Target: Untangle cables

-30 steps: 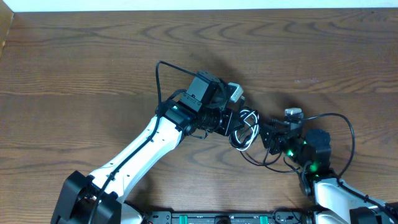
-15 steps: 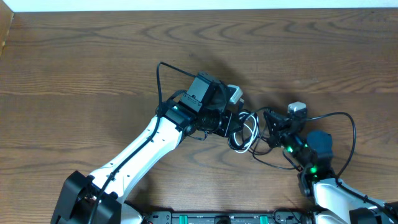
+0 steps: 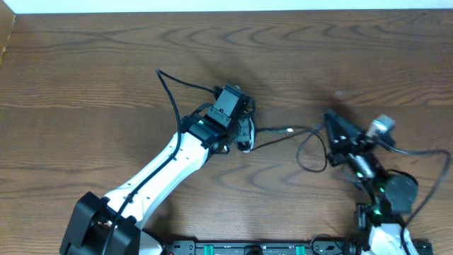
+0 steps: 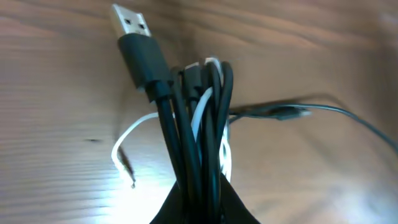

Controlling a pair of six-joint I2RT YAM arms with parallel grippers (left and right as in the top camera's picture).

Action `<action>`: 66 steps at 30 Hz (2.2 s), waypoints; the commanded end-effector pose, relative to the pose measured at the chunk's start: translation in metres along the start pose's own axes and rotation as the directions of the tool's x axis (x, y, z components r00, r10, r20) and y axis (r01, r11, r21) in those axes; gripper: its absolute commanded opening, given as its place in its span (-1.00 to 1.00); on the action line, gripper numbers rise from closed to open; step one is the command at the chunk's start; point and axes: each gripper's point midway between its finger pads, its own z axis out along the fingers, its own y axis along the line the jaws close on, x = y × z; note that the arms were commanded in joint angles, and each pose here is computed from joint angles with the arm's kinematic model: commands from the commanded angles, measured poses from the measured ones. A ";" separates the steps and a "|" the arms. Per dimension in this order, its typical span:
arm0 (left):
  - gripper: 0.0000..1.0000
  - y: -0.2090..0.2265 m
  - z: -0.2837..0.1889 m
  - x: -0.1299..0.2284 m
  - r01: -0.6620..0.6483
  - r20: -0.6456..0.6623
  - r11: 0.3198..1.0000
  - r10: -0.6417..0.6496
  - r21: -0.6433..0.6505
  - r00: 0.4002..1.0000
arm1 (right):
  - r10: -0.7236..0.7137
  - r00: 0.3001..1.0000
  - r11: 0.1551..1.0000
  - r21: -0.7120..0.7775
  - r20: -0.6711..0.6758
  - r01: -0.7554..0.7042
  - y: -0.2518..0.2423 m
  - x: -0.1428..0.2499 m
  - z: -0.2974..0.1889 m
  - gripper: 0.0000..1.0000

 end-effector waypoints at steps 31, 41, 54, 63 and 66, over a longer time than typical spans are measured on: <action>-0.85 -0.082 -0.023 -0.001 -0.237 0.019 0.852 0.259 0.466 0.966 | 0.474 0.880 0.729 0.572 -0.022 -0.377 -0.110 0.060 -0.084 0.99; -0.85 -0.090 -0.049 -0.001 -0.308 0.074 0.799 0.316 0.517 0.946 | 0.326 0.859 0.943 0.067 -0.395 -0.327 -0.010 0.071 -0.062 0.99; -0.85 -0.113 -0.102 0.016 -0.274 0.052 0.577 0.371 0.770 0.927 | 0.353 0.797 0.911 -0.013 -0.491 -0.412 0.020 0.085 -0.062 0.98; -0.84 -0.120 -0.116 0.026 -0.244 0.031 0.500 0.396 0.831 0.918 | 0.511 0.724 0.844 0.111 -0.463 -0.525 0.017 0.091 -0.053 0.96; -0.84 -0.123 -0.122 0.030 -0.228 0.022 0.464 0.408 0.856 0.913 | 0.530 0.725 0.839 0.146 -0.441 -0.524 0.015 0.094 -0.048 0.75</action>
